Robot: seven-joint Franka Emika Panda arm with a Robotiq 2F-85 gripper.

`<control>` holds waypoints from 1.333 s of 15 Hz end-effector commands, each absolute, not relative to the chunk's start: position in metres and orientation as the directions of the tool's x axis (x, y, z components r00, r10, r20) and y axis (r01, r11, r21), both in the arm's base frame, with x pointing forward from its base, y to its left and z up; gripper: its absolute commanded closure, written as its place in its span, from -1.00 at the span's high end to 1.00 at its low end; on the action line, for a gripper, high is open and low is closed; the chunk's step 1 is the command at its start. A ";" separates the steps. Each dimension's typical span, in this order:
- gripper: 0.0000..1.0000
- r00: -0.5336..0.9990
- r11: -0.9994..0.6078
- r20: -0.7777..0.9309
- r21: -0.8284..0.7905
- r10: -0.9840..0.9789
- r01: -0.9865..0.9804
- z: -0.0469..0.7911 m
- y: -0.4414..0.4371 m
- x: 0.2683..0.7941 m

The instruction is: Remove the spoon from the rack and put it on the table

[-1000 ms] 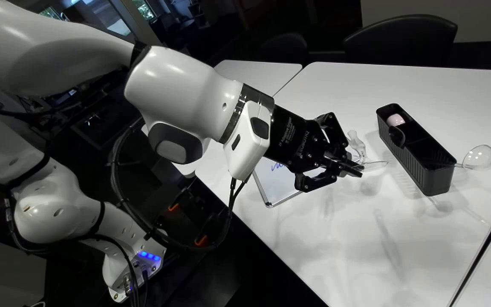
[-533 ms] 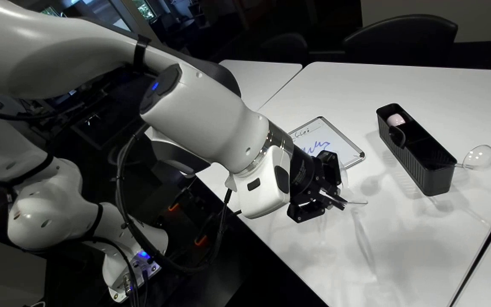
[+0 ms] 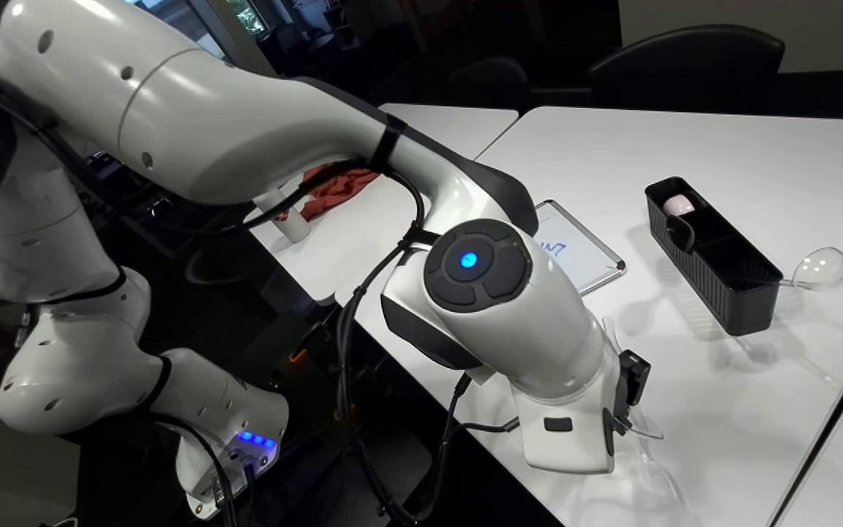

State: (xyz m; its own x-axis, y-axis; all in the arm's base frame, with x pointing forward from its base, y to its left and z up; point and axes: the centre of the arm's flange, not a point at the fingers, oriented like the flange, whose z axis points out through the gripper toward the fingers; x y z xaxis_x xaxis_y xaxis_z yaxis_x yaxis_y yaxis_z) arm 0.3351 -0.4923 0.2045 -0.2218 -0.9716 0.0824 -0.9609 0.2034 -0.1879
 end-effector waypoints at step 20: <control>1.00 0.123 -0.193 0.217 -0.341 -0.968 -0.920 0.337 -0.462 0.356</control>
